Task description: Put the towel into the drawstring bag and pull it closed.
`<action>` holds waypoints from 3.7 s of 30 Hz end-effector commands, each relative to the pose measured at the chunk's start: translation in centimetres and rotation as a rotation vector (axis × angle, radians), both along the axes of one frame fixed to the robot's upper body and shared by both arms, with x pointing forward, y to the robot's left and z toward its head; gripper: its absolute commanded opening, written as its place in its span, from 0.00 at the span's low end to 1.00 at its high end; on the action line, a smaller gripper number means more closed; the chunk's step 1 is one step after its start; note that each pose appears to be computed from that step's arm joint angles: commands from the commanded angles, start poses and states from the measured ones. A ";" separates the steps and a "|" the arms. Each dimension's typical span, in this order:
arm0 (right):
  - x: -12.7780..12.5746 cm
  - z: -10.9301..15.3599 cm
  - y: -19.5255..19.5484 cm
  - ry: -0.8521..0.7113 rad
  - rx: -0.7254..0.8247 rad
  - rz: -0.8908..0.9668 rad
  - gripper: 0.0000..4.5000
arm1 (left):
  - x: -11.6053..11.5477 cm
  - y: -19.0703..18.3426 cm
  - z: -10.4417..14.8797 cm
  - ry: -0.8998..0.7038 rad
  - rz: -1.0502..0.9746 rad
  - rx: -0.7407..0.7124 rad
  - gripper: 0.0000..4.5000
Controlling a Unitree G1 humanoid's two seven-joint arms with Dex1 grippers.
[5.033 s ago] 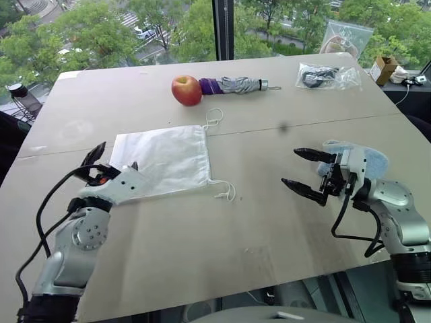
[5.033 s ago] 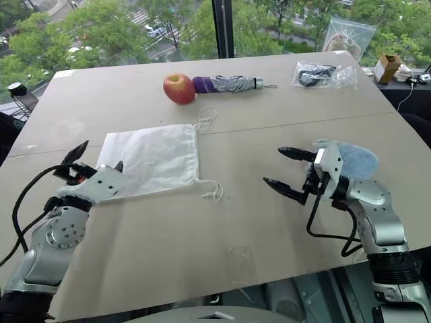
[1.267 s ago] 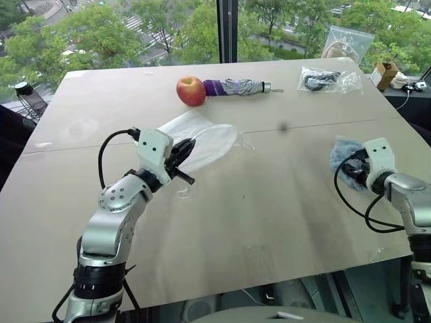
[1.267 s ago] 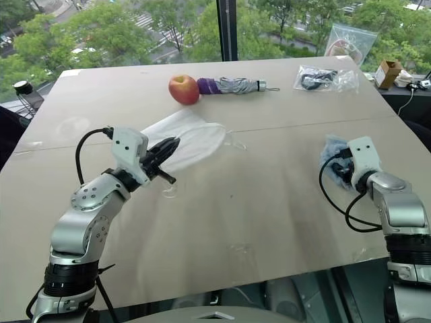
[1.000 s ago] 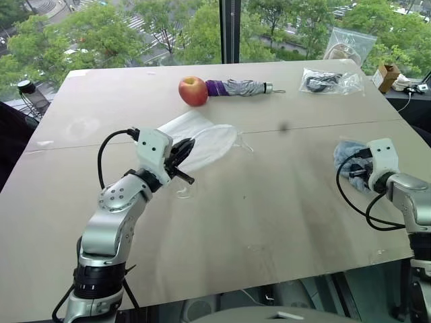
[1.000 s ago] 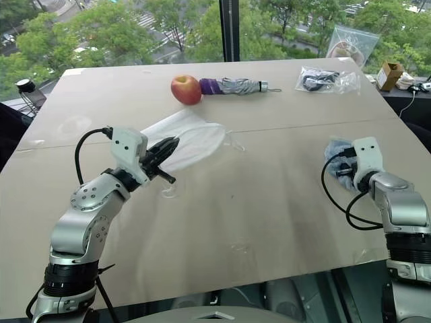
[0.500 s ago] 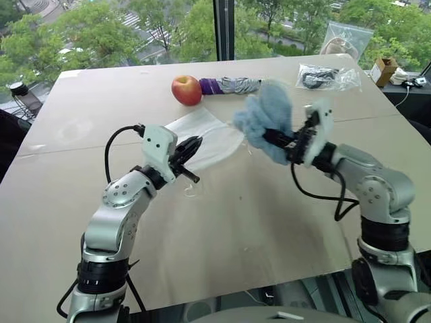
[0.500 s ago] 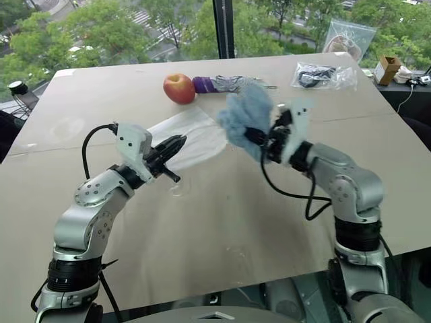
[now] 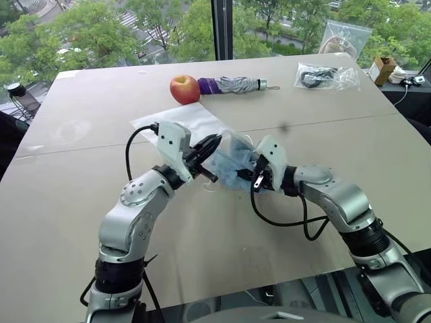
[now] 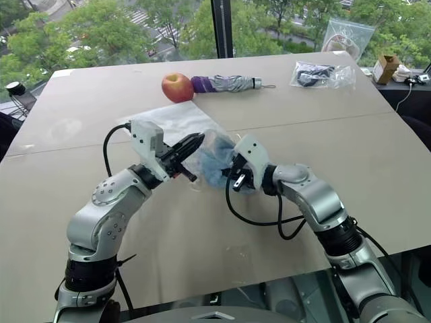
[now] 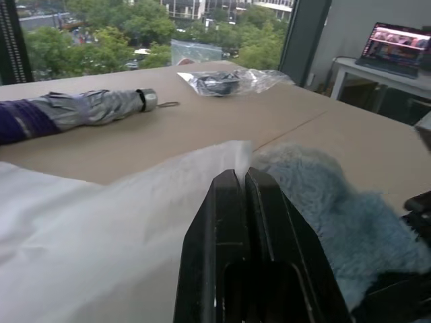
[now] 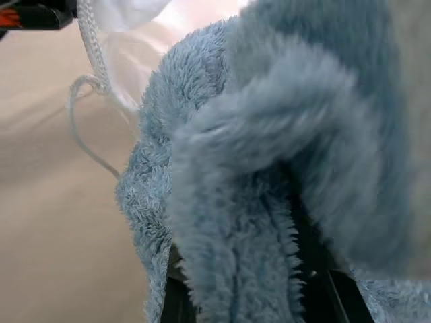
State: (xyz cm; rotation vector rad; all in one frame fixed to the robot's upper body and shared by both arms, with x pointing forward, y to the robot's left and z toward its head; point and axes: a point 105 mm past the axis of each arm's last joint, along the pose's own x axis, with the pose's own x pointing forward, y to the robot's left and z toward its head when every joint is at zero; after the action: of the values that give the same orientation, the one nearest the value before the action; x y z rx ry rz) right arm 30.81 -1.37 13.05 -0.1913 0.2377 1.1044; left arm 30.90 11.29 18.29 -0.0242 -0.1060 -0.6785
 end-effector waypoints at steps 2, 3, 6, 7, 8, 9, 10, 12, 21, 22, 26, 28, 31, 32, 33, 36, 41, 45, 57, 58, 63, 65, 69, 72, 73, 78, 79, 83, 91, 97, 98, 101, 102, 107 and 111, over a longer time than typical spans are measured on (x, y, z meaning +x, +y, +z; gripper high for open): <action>-0.7 1.4 1.4 -0.052 0.014 0.084 0.00 | -0.8 -0.9 1.4 -0.054 -0.031 -0.018 0.00; -1.1 1.5 1.7 -0.050 0.018 0.106 0.00 | -0.8 -0.9 1.4 -0.052 -0.030 -0.017 0.00; -2.1 1.6 2.1 -0.040 0.017 0.175 0.00 | -0.7 -0.7 1.2 -0.052 -0.014 -0.008 0.00; -2.5 1.5 2.1 -0.031 0.011 0.192 0.00 | -0.6 -0.6 1.2 -0.052 -0.007 -0.007 0.00; -2.6 1.4 2.0 -0.027 0.004 0.199 0.00 | -0.5 -0.6 1.3 -0.052 -0.006 -0.007 0.00; -2.3 1.2 1.9 -0.027 -0.003 0.185 0.00 | -0.5 -0.6 1.3 -0.054 -0.012 -0.008 0.00; -1.9 1.1 1.7 -0.029 -0.009 0.164 0.00 | -0.6 -0.8 1.4 -0.055 -0.023 -0.010 0.00; -0.8 1.2 1.6 -0.028 0.017 0.097 0.00 | -1.0 -1.1 1.4 -0.054 -0.047 -0.012 0.00; 3.9 8.4 2.5 0.285 0.775 -0.219 0.00 | -3.7 -3.5 0.3 0.015 -0.220 -0.018 0.00; 3.7 9.1 2.7 0.344 0.862 -0.203 0.00 | -3.8 -3.6 0.2 0.020 -0.229 -0.019 0.00; 3.0 10.5 3.3 0.561 1.078 -0.131 0.00 | -3.9 -4.1 0.1 0.025 -0.250 -0.015 0.00; 3.0 11.0 3.3 0.704 1.187 -0.113 0.00 | -4.0 -4.3 0.2 0.026 -0.262 -0.015 0.00; 4.1 11.1 2.8 0.895 1.310 -0.160 0.00 | -4.0 -4.4 0.2 0.024 -0.274 -0.011 0.00; 4.2 11.0 2.8 0.930 1.321 -0.175 0.00 | -4.0 -4.4 0.3 0.022 -0.277 -0.010 0.00; 4.6 10.8 2.7 0.950 1.318 -0.213 0.00 | -4.0 -4.4 0.3 0.020 -0.279 -0.011 0.00; 6.0 9.0 2.5 0.983 1.257 -0.392 0.00 | -3.7 -4.5 0.6 0.013 -0.280 -0.016 0.00; 5.7 7.1 3.0 0.966 1.103 -0.484 0.11 | -2.0 -3.5 1.3 -0.010 -0.212 -0.030 0.00; 4.6 4.8 3.1 0.789 0.853 -0.504 0.47 | 0.0 -1.9 2.2 -0.036 -0.117 -0.052 0.00; 2.3 4.6 -4.3 0.424 0.607 -0.342 0.87 | 1.6 0.5 3.4 -0.052 -0.046 -0.092 0.00; 1.8 4.7 -4.8 0.380 0.571 -0.312 0.87 | 1.6 0.6 3.2 -0.046 -0.045 -0.094 0.00; 0.5 3.3 -4.2 0.221 0.344 -0.205 0.87 | 1.5 0.5 2.7 -0.030 -0.046 -0.106 0.00; 0.8 2.7 -3.5 0.163 0.288 -0.200 0.87 | 1.5 0.4 2.8 -0.032 -0.046 -0.107 0.00; 1.1 2.0 -2.0 0.099 0.242 -0.170 0.87 | 1.5 0.3 2.9 -0.034 -0.047 -0.108 0.00; 1.9 0.9 -1.4 0.027 0.161 -0.181 0.87 | 1.4 0.4 2.7 -0.028 -0.045 -0.107 0.00; 2.2 0.6 -1.4 0.004 0.135 -0.190 0.87 | 1.4 0.4 2.7 -0.027 -0.045 -0.106 0.00; 3.4 -0.6 -0.9 -0.075 0.043 -0.216 0.82 | 1.1 0.2 2.4 -0.019 -0.055 -0.097 0.00; 3.6 -0.7 -1.0 -0.096 0.023 -0.226 0.76 | 1.1 0.2 2.4 -0.019 -0.056 -0.096 0.00; 4.0 -0.2 -0.8 -0.123 0.046 -0.231 0.43 | 1.1 0.3 2.3 -0.016 -0.055 -0.094 0.00; 4.2 4.7 1.6 -0.129 0.289 -0.207 0.02 | 0.8 -0.6 1.7 -0.002 -0.100 -0.069 0.00; 4.4 7.3 4.0 -0.065 0.444 -0.171 0.02 | 0.5 -1.4 1.6 0.003 -0.146 -0.066 0.00; 4.6 7.1 4.8 -0.048 0.453 -0.171 0.02 | 0.4 -1.7 1.6 0.002 -0.159 -0.067 0.00; 5.7 5.7 6.2 -0.008 0.441 -0.229 0.02 | 0.3 -2.0 1.9 -0.005 -0.169 -0.075 0.00; 6.0 5.3 6.1 -0.005 0.431 -0.251 0.02 | 0.4 -2.0 1.9 -0.007 -0.167 -0.077 0.00; 5.4 4.9 4.1 -0.042 0.417 -0.216 0.44 | 0.8 -0.9 2.3 -0.017 -0.126 -0.081 0.00; 4.2 4.4 0.4 -0.044 0.398 -0.198 0.79 | 1.1 -0.3 2.0 -0.015 -0.105 -0.067 0.00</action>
State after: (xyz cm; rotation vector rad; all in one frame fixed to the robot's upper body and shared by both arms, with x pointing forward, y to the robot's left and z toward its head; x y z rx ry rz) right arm 35.83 -0.84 15.34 0.1470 0.0668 0.8802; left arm 32.23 10.85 18.98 -0.1055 -0.0825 -0.7721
